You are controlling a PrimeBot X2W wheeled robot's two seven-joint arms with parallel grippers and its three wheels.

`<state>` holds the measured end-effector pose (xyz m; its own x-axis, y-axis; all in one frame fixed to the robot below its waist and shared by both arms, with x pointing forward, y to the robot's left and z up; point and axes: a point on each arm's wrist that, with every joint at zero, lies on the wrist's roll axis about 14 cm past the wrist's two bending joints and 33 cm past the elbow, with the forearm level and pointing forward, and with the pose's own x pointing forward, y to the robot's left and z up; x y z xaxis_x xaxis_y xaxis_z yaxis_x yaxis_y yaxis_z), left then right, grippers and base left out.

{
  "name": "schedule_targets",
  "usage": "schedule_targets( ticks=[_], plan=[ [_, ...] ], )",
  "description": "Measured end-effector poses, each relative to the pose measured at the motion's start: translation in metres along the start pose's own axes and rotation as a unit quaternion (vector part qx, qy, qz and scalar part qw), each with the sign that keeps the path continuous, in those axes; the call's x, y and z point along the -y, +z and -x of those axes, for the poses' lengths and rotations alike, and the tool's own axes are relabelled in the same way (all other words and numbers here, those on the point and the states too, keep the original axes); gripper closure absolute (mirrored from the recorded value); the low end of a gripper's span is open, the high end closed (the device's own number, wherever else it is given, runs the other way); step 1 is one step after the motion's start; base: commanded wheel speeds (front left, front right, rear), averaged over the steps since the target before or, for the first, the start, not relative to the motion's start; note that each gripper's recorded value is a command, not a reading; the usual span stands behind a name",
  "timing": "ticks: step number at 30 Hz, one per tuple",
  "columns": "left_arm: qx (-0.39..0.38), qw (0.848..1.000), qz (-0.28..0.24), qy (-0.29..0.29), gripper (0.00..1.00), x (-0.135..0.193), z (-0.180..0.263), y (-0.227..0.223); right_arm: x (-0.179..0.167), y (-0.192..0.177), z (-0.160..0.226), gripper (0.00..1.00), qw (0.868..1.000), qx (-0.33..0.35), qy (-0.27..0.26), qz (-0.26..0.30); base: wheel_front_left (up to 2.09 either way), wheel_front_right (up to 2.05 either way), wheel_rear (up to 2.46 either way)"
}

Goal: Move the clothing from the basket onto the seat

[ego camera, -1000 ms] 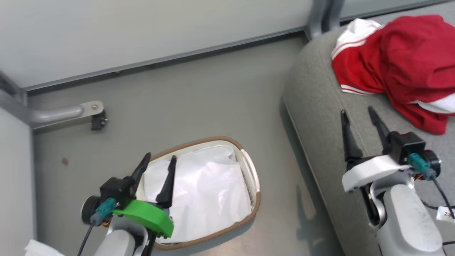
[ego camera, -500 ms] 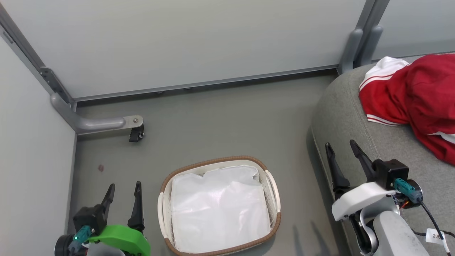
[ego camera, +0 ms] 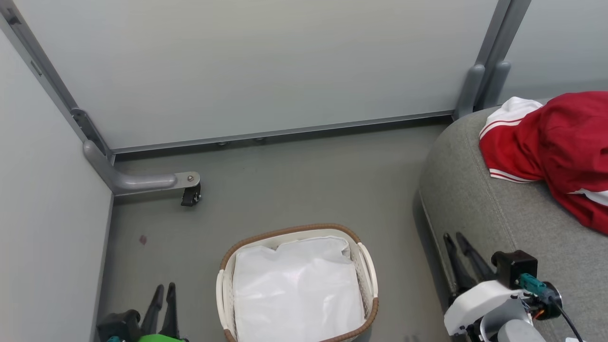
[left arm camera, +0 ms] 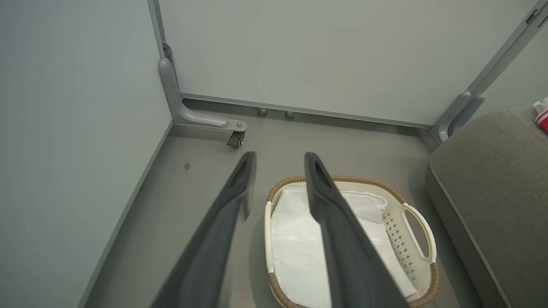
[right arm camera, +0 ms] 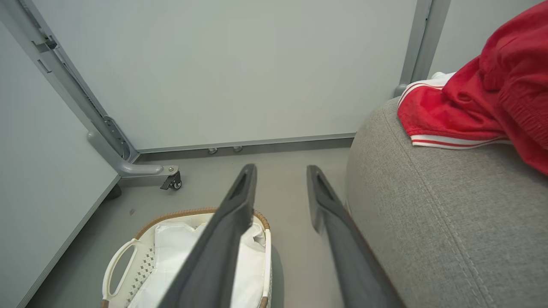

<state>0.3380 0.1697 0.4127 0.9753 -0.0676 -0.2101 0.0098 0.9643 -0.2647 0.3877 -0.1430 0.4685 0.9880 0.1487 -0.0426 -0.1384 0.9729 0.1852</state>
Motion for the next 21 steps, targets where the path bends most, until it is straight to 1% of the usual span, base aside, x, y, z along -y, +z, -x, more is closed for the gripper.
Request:
schedule_targets(
  ticks=[3, 10, 11, 21],
  plan=[
    [-0.012, 1.0, 0.009, 0.004, 1.0, 0.0, 0.002, -0.007, 0.002, -0.012, 0.006, 1.0, 1.0, -0.02, -0.007, -0.01, 0.0, 0.0, 0.0],
    [-0.011, 0.997, 0.071, 0.023, 1.0, -0.007, 0.001, -0.004, 0.011, -0.009, 0.005, 1.0, 0.997, -0.018, -0.029, -0.074, 0.0, 0.0, 0.0],
    [-0.008, 0.995, 0.095, 0.028, 1.0, -0.008, 0.0, -0.001, 0.013, -0.007, 0.005, 1.0, 0.994, -0.015, -0.036, -0.1, 0.0, 0.0, 0.0],
    [0.001, 0.984, 0.171, 0.04, 1.0, -0.013, -0.003, 0.008, 0.021, -0.001, 0.004, 1.0, 0.982, -0.007, -0.055, -0.182, 0.0, 0.0, 0.0]
  ],
)
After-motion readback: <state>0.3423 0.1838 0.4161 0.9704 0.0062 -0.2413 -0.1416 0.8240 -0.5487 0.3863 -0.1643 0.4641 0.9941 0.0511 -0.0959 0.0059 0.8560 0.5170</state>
